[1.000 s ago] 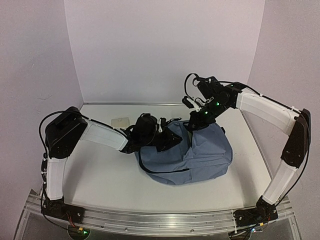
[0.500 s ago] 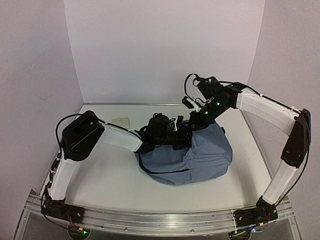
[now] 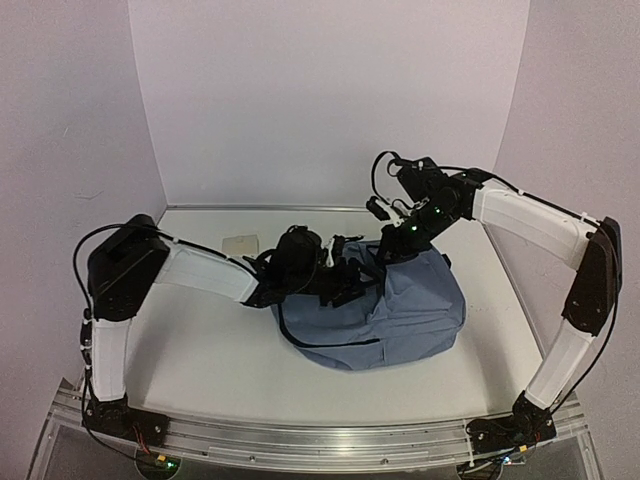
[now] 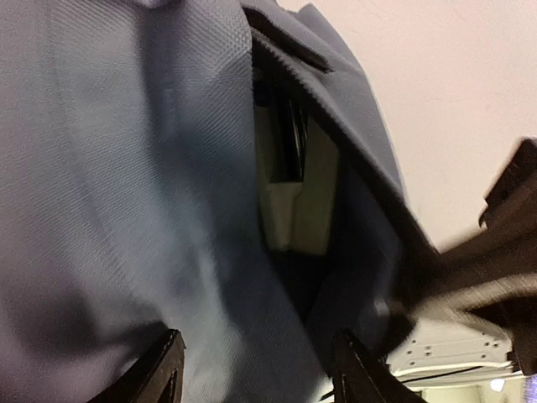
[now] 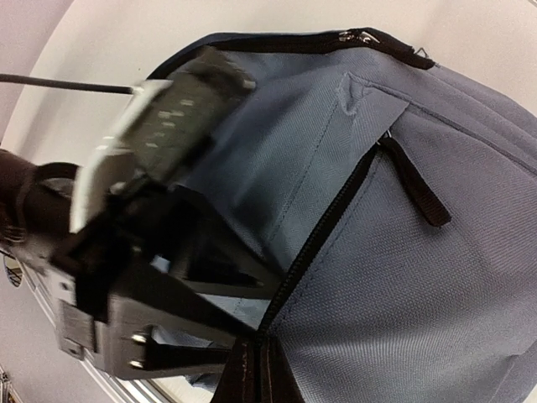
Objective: Pack the student bag
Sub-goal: Place the stationery in the student bag, then pick up the personal item from the center of the board.
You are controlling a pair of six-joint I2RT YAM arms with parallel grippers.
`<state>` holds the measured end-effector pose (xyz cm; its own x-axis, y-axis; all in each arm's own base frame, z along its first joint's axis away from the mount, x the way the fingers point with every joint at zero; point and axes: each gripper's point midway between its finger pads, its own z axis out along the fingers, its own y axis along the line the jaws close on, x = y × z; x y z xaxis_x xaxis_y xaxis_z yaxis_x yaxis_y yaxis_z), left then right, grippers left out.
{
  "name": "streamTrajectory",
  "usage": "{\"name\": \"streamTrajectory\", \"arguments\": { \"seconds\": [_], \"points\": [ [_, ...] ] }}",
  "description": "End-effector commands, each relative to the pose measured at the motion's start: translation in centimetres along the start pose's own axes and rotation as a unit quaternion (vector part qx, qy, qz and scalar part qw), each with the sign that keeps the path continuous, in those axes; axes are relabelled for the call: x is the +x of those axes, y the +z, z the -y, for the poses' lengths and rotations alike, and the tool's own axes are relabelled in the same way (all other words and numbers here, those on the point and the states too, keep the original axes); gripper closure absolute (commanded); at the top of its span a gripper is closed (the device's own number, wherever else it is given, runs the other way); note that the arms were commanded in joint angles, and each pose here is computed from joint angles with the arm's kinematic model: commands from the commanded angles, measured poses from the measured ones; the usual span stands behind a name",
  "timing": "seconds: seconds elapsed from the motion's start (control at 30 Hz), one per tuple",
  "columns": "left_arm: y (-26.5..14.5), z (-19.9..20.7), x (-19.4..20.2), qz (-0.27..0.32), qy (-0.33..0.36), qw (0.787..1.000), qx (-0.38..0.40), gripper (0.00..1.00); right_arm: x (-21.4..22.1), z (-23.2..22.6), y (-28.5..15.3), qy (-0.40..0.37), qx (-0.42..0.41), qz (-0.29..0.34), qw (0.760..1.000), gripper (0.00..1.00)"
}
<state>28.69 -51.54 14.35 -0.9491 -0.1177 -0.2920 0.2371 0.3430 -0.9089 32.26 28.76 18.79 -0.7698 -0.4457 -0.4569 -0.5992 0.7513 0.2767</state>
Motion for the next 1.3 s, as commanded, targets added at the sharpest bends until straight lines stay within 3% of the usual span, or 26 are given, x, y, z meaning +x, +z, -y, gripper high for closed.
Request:
{"name": "streamTrajectory", "arguments": {
  "seconds": [0.0,0.07,0.3,0.5,0.6,0.8,1.27],
  "points": [
    [-6.0,-0.1,-1.8,0.047,0.067,0.989,-0.122,0.32,-0.1,0.5,0.9,-0.006,0.002,0.004,1.0,1.0],
    [-8.9,-1.7,-3.3,0.07,0.064,0.978,-0.187,0.25,0.1,0.9,1.5,-0.006,0.007,-0.001,1.0,1.0],
    [-21.3,-9.8,-12.4,0.16,-0.03,0.945,-0.283,0.17,0.7,1.6,3.1,-0.005,0.014,-0.018,1.0,1.0],
    [-28.7,-15.1,-17.6,0.214,-0.054,0.917,-0.331,0.12,0.8,1.6,3.4,-0.005,0.011,-0.021,1.0,1.0],
    [-30.7,-17.2,-19.8,0.224,-0.058,0.914,-0.333,0.12,0.9,1.5,3.4,-0.005,0.008,-0.022,1.0,1.0],
    [-31.8,-22.0,-23.1,0.217,-0.075,0.925,-0.302,0.2,1.0,1.4,3.4,-0.003,0.006,-0.024,1.0,1.0],
    [-26.9,-26.8,-26.6,0.18,-0.06,0.95,-0.249,0.45,0.8,1.4,3.0,-0.006,0.009,-0.018,1.0,1.0]
  ]
}}
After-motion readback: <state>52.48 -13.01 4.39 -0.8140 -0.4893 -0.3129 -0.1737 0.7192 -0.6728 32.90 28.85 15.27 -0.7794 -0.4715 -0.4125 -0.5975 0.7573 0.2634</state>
